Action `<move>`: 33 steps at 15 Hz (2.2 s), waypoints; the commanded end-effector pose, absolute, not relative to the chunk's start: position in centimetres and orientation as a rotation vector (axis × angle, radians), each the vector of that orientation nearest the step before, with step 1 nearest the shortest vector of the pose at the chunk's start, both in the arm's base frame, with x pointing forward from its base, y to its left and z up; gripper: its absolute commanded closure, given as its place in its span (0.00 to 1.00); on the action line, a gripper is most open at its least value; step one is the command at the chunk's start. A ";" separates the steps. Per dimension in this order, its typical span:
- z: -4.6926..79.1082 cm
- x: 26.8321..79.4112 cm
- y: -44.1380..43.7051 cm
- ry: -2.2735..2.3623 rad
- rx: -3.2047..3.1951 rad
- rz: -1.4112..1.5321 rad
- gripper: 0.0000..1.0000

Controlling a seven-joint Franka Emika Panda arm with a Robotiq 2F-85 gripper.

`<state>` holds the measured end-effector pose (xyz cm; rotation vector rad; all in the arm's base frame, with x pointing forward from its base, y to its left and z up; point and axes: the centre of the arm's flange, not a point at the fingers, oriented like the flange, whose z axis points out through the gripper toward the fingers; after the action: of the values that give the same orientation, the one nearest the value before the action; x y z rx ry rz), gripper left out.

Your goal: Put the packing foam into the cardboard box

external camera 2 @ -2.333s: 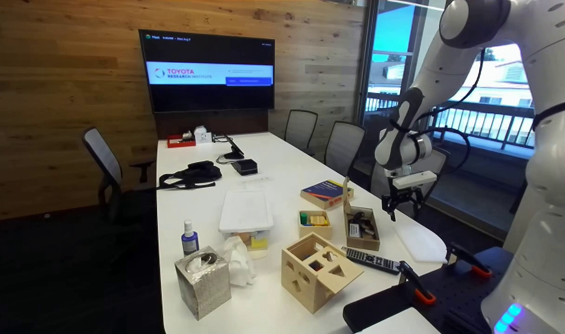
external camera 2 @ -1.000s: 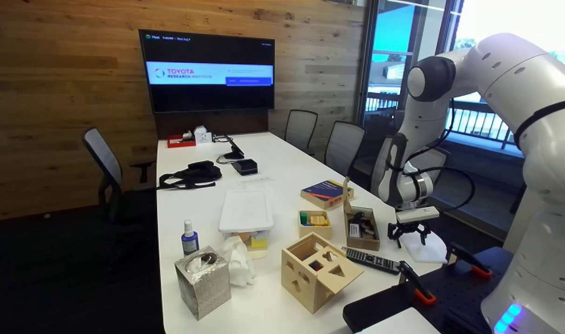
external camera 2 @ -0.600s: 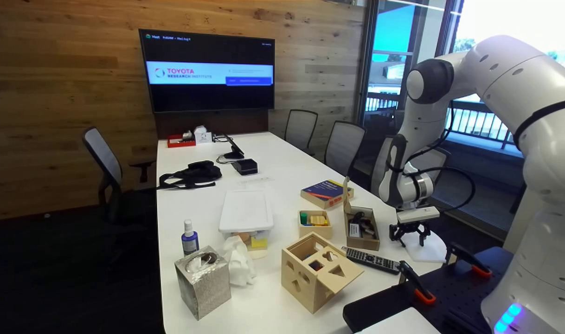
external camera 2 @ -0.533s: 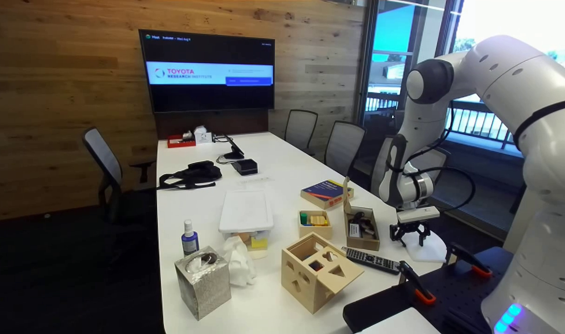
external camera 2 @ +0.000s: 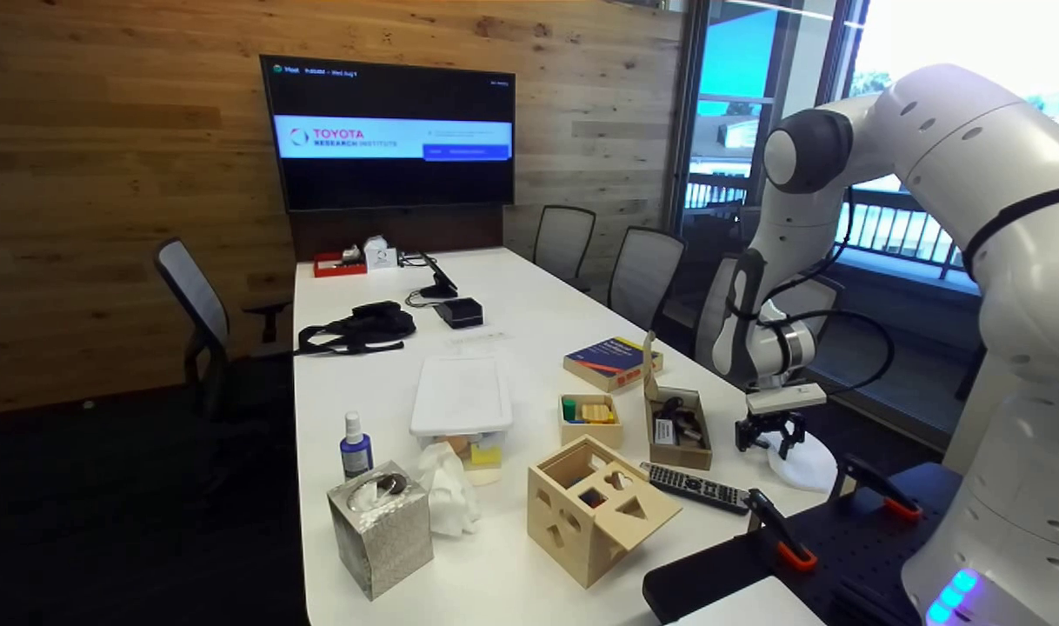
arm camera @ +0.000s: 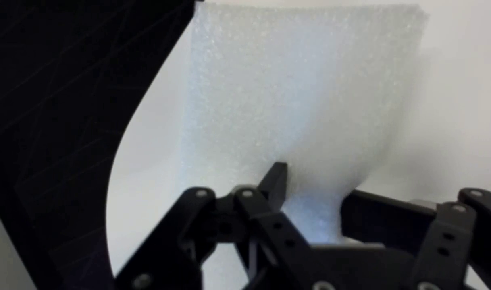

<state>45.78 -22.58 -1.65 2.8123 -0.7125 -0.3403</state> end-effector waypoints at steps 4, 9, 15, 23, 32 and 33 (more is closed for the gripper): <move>0.5 47.8 -21.2 -0.672 2.905 -0.123 1.00; 5.4 52.3 -16.8 -0.462 2.955 0.080 1.00; 8.1 55.2 -11.5 -0.332 3.037 0.106 1.00; 11.3 53.6 -11.2 -0.428 3.004 0.084 1.00; 11.6 50.3 -18.2 -0.486 3.226 0.468 1.00; 11.0 50.5 -18.4 -0.471 3.263 0.513 1.00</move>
<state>51.84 -16.68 12.31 3.1449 -0.5128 0.3833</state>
